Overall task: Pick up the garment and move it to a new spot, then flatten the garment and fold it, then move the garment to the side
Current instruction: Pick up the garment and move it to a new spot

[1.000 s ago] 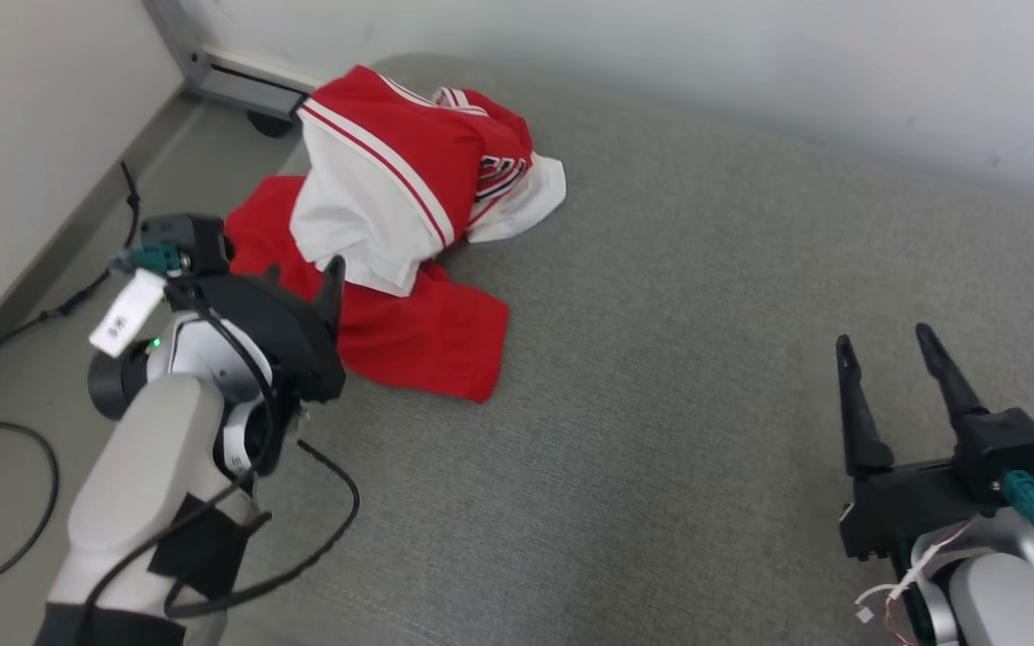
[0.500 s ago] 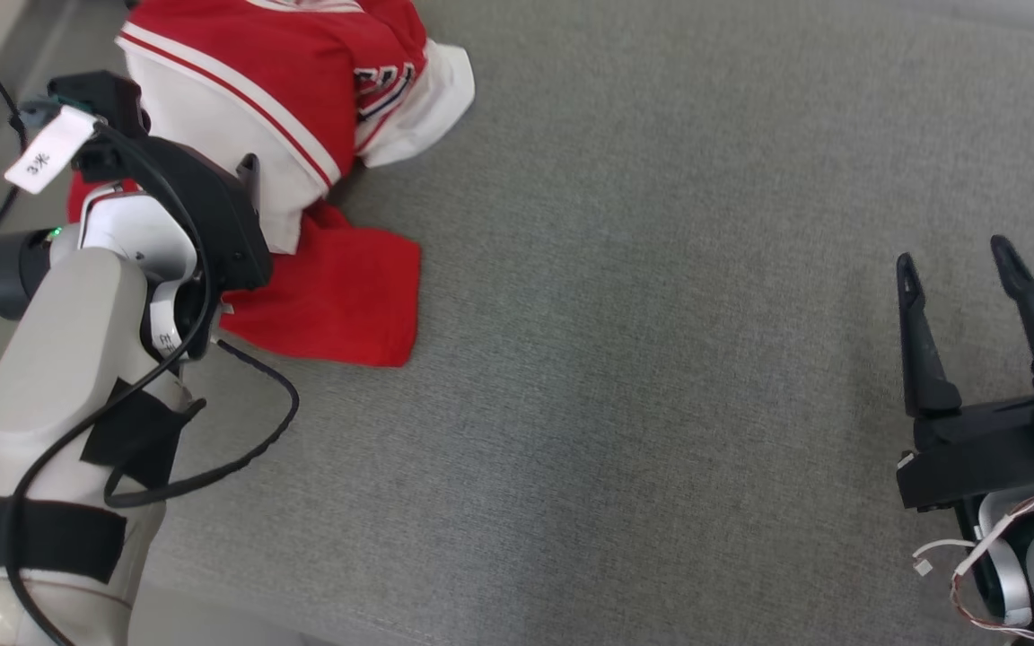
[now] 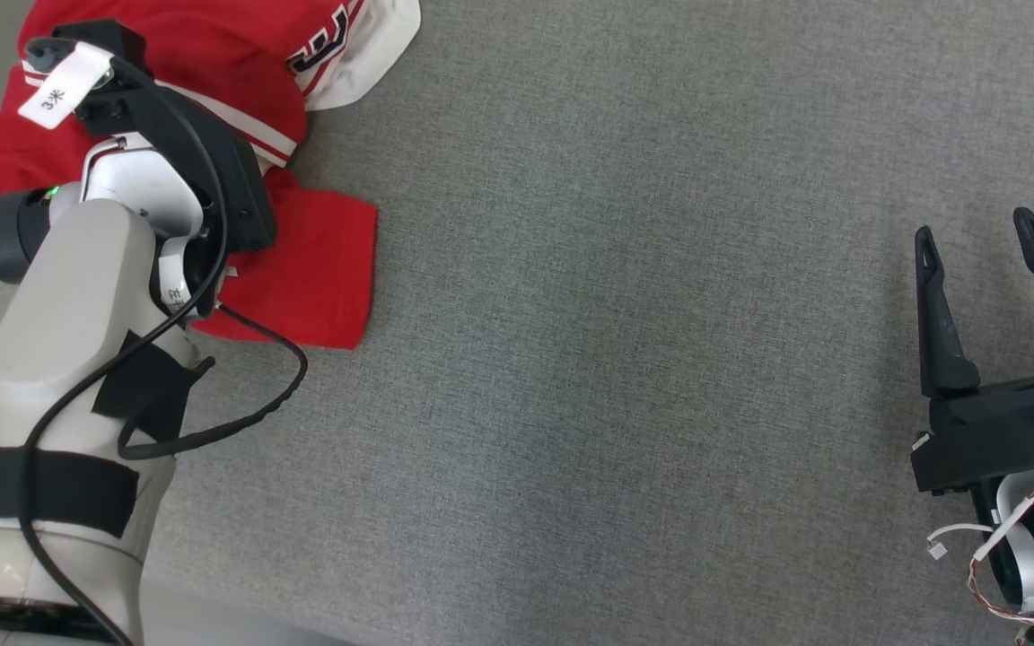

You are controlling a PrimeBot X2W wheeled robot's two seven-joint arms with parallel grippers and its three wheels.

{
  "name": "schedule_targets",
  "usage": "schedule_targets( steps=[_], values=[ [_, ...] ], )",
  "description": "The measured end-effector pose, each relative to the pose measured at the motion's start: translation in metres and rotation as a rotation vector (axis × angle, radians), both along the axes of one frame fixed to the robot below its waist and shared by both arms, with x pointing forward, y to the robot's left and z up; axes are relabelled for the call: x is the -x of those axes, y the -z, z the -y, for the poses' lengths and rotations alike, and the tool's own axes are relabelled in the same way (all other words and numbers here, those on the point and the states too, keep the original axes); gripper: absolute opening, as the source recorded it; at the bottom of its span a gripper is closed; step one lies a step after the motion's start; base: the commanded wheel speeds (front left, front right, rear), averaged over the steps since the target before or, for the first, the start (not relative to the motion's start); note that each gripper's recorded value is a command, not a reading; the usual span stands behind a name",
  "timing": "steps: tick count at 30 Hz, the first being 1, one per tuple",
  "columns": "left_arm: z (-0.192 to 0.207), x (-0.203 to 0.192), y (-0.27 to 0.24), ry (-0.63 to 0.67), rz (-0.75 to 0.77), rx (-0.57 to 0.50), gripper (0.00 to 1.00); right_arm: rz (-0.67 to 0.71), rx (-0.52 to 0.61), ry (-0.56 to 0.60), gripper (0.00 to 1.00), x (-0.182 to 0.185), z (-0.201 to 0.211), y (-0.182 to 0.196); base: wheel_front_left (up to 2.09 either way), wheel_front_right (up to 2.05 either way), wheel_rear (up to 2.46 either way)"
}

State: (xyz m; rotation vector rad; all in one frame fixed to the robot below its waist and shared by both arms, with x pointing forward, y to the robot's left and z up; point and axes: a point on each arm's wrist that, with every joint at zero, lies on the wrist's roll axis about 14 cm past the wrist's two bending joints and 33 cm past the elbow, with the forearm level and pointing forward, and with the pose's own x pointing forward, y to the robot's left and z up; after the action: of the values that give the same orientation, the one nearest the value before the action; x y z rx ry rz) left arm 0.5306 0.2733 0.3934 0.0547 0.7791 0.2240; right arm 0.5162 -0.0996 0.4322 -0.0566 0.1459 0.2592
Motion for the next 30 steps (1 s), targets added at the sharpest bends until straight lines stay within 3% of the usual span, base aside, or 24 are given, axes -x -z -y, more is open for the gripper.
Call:
schedule_targets(
  steps=[10,21,30],
  values=[
    [-0.005,0.0,-0.024,-0.006,0.061,-0.034,0.0,-0.006,-0.02,-0.008,1.0,0.003,-0.011,-0.009,0.0,0.0,0.0],
    [-0.006,-0.013,-0.108,0.027,0.278,-0.104,0.0,0.029,-0.094,-0.02,1.0,0.015,-0.033,-0.04,0.0,0.0,0.0],
    [0.051,-0.023,-0.179,0.183,0.474,-0.087,0.0,0.078,-0.151,0.044,1.0,0.034,-0.025,-0.07,0.0,0.0,0.0]
  ],
)
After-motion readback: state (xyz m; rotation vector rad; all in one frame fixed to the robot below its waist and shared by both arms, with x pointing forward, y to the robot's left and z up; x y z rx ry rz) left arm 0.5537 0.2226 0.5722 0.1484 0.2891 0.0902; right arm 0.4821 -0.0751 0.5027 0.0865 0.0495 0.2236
